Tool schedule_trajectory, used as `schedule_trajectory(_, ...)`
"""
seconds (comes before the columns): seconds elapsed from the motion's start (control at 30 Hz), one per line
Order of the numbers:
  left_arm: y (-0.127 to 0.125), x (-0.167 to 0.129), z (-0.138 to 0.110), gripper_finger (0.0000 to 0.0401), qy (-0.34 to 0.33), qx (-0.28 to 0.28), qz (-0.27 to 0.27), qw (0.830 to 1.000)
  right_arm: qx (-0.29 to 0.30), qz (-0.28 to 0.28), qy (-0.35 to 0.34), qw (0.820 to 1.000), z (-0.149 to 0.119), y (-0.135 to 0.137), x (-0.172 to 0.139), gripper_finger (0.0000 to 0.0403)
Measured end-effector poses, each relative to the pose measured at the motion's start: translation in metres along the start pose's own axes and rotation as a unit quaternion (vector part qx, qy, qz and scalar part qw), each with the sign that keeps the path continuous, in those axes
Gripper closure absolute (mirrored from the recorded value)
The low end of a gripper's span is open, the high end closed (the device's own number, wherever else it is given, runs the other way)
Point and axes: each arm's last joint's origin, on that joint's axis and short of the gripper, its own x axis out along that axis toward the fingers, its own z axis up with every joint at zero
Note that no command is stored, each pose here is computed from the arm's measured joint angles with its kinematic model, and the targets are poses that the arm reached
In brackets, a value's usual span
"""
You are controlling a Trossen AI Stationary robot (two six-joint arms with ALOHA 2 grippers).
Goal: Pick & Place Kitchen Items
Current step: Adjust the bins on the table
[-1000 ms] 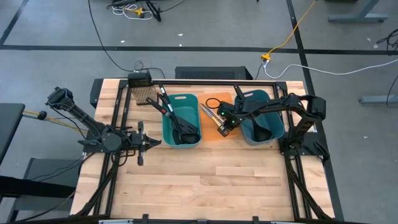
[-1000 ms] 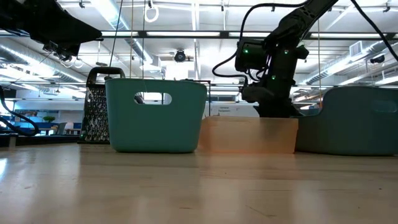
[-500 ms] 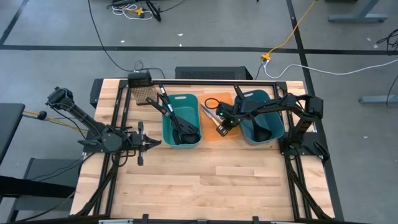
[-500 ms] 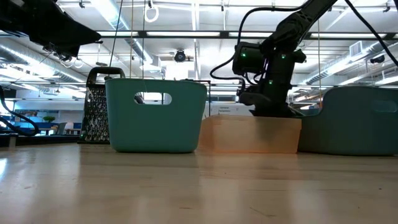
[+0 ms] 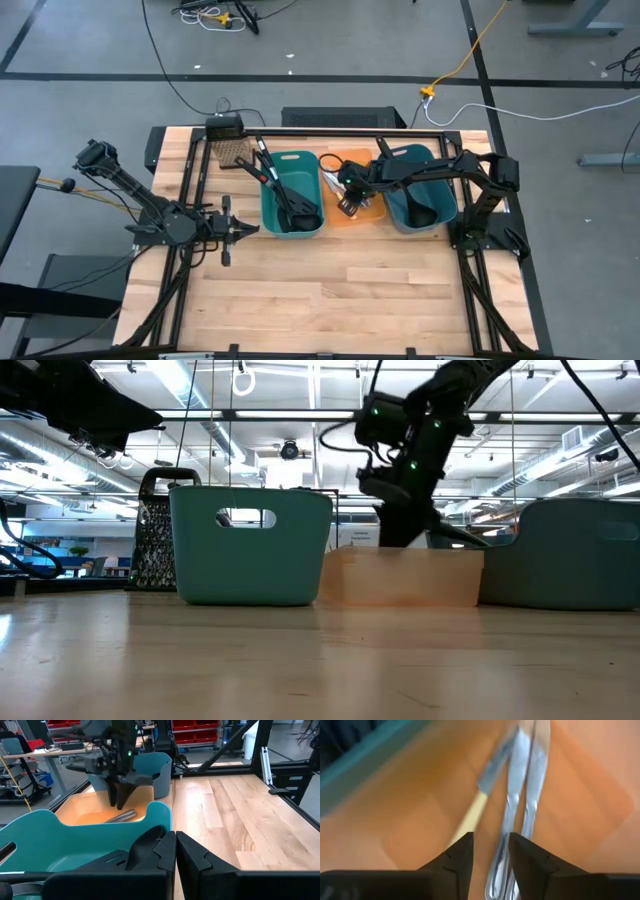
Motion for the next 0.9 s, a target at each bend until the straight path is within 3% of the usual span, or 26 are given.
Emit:
schedule_trajectory(0.27,-0.001,0.000,0.000,0.0383,0.000,0.000,-0.007,1.000,-0.110,0.001,-0.087,0.990,0.012,0.034,-0.032,0.0302)
schedule_trajectory(0.47,-0.003,-0.001,0.000,0.0383,0.001,0.000,-0.027,1.000,-0.180,0.054,-0.225,0.956,0.008,0.057,-0.087,0.0359)
schedule_trajectory(0.6,-0.004,-0.003,0.000,0.0383,-0.002,0.002,-0.023,1.000,-0.219,0.095,-0.310,0.920,-0.007,0.058,-0.132,0.0394)
schedule_trajectory(0.7,-0.006,-0.004,0.003,0.0383,-0.015,0.003,-0.024,1.000,-0.225,0.129,-0.350,0.900,-0.024,0.051,-0.156,0.0394)
schedule_trajectory(0.77,-0.007,-0.005,0.004,0.0383,-0.019,0.003,-0.030,0.999,-0.220,0.140,-0.367,0.893,-0.035,0.044,-0.166,0.0389)
schedule_trajectory(0.9,-0.007,-0.005,0.004,0.0383,-0.019,0.001,-0.036,0.999,-0.213,0.132,-0.365,0.897,-0.061,0.036,-0.164,0.0394)
